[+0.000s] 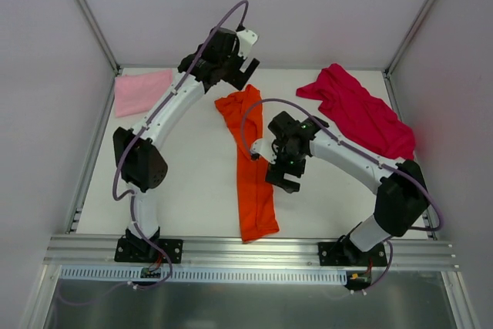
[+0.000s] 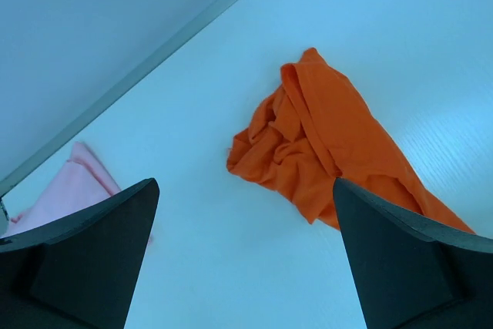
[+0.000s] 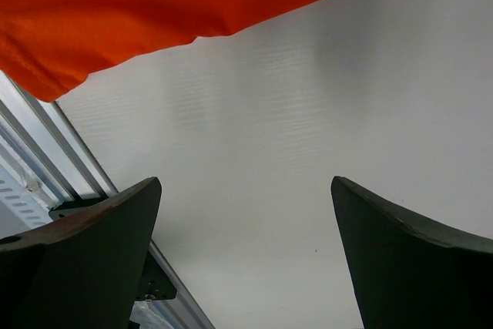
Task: Fold and stack the t-shirts
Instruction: Rotate the tshirt 90 degrees
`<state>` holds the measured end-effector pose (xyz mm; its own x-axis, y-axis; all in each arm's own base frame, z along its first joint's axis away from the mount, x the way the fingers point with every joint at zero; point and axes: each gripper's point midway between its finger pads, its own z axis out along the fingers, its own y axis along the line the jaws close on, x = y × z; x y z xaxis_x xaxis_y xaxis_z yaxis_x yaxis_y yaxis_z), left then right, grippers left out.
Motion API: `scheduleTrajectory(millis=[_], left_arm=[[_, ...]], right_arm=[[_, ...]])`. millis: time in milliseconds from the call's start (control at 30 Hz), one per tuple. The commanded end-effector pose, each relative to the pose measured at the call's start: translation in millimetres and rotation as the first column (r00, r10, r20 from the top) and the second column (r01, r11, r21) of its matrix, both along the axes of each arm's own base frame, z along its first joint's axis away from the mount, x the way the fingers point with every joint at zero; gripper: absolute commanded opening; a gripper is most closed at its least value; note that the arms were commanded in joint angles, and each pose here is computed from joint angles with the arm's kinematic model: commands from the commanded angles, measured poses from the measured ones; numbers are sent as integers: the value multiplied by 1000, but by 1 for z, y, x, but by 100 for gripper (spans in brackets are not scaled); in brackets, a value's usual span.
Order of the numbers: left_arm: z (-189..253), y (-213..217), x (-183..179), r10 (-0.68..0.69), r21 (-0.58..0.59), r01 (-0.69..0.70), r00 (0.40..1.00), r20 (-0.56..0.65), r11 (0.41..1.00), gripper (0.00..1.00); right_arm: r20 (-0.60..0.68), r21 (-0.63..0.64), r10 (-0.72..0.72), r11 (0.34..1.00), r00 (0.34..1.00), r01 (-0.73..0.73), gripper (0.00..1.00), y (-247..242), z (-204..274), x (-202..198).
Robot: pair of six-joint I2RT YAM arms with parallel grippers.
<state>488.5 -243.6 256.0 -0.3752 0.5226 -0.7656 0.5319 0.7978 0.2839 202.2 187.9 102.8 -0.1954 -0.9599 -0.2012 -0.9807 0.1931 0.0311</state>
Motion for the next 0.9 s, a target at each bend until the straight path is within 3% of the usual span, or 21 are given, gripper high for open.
scheduleTrajectory(millis=[0, 200, 300, 400, 700, 867], left_arm=[[-51, 16, 5, 46, 91, -38, 995, -85, 995, 99], [-76, 15, -9, 24, 95, -9, 986, -163, 995, 99], [-63, 25, -12, 30, 85, -20, 993, -111, 996, 99], [-38, 37, -21, 39, -9, -40, 994, -105, 999, 99], [-40, 55, -45, 21, -87, -31, 993, -119, 996, 99], [-62, 58, -69, 0, -102, -26, 971, -240, 994, 99]], right_arm=[[-1, 71, 32, 997, 999, -32, 100, 7, 28, -14], [-62, 26, 76, 997, 995, -74, 100, -5, 29, -34], [55, 12, 44, 999, 997, -45, 100, -2, 20, -8], [151, 3, -40, 999, 988, 40, 100, 3, 13, 25], [241, -87, -167, 977, 956, 193, 100, 0, -5, 80], [207, -82, -200, 972, 958, 221, 100, 2, -8, 78]])
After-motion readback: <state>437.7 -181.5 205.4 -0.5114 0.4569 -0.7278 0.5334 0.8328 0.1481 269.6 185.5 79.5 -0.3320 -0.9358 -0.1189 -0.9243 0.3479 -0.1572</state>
